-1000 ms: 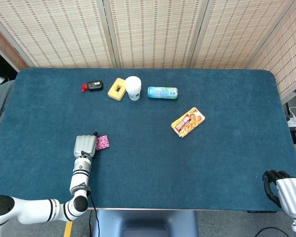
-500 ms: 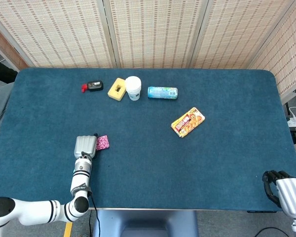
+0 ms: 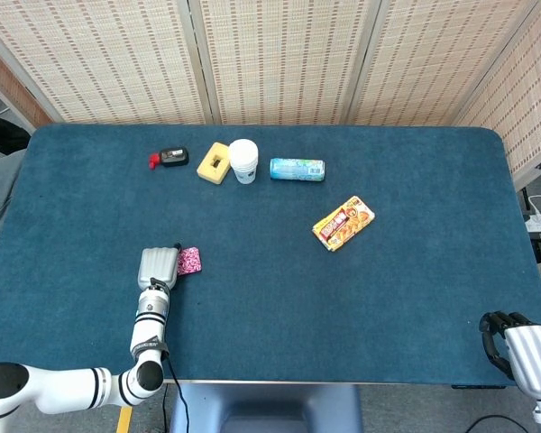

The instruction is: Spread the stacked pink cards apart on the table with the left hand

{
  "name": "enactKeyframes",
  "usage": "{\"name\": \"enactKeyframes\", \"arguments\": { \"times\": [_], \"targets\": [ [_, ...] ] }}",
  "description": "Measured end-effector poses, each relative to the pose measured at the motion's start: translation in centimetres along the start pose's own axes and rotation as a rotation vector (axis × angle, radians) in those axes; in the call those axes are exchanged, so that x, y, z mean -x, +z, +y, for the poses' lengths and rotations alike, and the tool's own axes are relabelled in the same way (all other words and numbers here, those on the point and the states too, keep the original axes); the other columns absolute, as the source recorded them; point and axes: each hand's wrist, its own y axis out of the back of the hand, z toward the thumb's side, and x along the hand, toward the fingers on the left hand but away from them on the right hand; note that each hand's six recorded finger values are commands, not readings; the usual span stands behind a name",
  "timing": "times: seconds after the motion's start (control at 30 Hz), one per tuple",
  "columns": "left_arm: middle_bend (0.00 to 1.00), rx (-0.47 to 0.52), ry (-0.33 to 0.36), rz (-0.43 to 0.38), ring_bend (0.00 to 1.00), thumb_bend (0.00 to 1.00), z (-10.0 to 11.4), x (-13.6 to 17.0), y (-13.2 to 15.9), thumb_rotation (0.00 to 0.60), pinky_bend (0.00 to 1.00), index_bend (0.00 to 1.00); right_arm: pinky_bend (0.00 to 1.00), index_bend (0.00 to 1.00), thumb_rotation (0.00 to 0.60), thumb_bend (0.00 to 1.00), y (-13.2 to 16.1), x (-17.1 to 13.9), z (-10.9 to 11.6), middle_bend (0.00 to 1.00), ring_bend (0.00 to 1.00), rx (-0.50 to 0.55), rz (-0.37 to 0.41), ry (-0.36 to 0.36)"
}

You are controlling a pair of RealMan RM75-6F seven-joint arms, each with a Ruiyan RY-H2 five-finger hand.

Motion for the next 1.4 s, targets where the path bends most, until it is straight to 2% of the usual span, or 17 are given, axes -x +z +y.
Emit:
{"name": "enactKeyframes", "arguments": {
  "times": [0.2,0.5,0.7,0.87,1.03,1.4],
  "targets": [
    [1.00,0.006,0.020,-0.009,1.00,0.36,0.4,0.2,-0.3,0.600,1.00,0.51,0.84,0.66,0.600,0.47,0.0,0.0,0.0,0.57,0.57,-0.002,-0.001,0.002],
    [1.00,-0.005,0.028,-0.017,1.00,0.36,1.1,1.0,-1.6,0.600,1.00,0.52,0.84,0.66,0.600,0.47,0.0,0.0,-0.1,0.57,0.57,-0.005,-0.003,0.003],
    [1.00,-0.028,0.053,-0.013,1.00,0.36,1.7,1.4,-4.0,0.600,1.00,0.52,0.84,0.66,0.600,0.47,0.0,0.0,-0.1,0.57,0.57,-0.005,-0.003,0.007],
    [1.00,-0.045,0.080,0.006,1.00,0.36,2.2,1.8,-7.2,0.600,1.00,0.52,0.84,0.66,0.600,0.47,0.0,0.0,-0.1,0.57,0.57,-0.003,-0.002,0.004],
    [1.00,-0.046,0.089,0.019,1.00,0.36,1.8,2.1,-9.9,0.600,1.00,0.52,0.84,0.66,0.600,0.47,0.1,0.1,-0.2,0.57,0.57,-0.005,-0.003,0.007],
    [1.00,-0.054,0.079,0.041,1.00,0.35,0.1,1.9,-12.5,0.600,1.00,0.36,0.84,0.66,0.600,0.47,0.0,0.1,0.0,0.57,0.57,0.001,-0.006,0.004]
  ]
}}
